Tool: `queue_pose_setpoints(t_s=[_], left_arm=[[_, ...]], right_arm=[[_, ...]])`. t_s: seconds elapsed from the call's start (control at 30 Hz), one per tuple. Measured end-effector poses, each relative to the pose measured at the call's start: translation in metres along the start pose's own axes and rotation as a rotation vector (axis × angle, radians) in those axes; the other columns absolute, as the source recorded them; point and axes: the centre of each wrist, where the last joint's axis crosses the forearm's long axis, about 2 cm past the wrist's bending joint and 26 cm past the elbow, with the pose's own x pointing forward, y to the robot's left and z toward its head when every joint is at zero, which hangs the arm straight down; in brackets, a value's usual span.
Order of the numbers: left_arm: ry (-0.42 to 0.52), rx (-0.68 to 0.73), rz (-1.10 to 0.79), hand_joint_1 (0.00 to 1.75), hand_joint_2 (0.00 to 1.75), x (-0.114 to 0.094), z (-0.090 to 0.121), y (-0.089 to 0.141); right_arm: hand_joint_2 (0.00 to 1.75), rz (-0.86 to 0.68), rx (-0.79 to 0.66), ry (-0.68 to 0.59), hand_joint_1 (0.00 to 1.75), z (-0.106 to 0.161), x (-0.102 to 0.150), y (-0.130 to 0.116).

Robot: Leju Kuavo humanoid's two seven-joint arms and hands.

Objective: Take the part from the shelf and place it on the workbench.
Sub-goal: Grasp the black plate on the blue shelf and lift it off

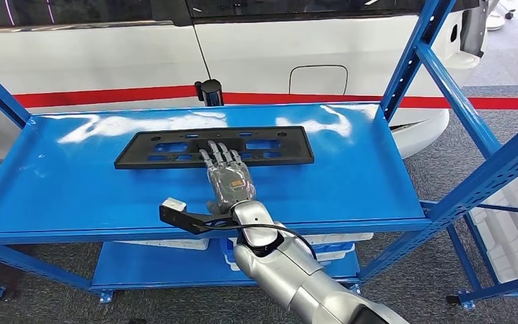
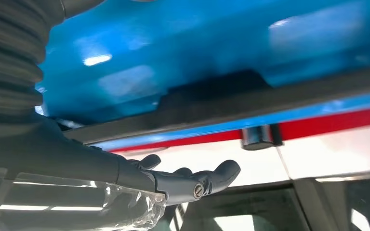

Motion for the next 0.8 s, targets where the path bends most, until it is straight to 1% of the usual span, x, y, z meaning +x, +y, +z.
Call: queue_pose_setpoints(t_s=[0.1,0.27,0.53,0.57,0.67,0.7,0.8], left_arm=[[0.010,0.014,0.000,0.00,0.00,0.000,0.000,0.001],[0.029,0.039,-0.012,0.00,0.00,-0.001,-0.001,0.003],[0.031,0.046,-0.019,0.00,0.00,-0.001,-0.001,0.004],[0.028,0.045,-0.020,0.00,0.00,-0.001,-0.001,0.004],[0.016,0.045,-0.021,0.00,0.00,-0.001,-0.001,0.004],[0.012,0.045,-0.021,0.00,0.00,-0.001,-0.001,0.004],[0.003,0.045,-0.020,0.00,0.00,-0.001,-0.001,0.004]], right_arm=[[1.75,0.092,-0.013,0.052,0.00,0.000,-0.011,0.007],[1.75,0.206,-0.086,0.122,0.00,0.000,-0.034,0.014],[1.75,0.269,-0.093,0.170,0.00,-0.001,-0.050,0.016],[1.75,0.271,-0.094,0.180,0.04,-0.001,-0.052,0.015],[1.75,0.275,-0.088,0.207,1.34,-0.001,-0.058,0.015],[1.75,0.276,-0.083,0.214,1.73,-0.001,-0.060,0.016],[1.75,0.272,-0.068,0.232,1.75,0.000,-0.064,0.017]])
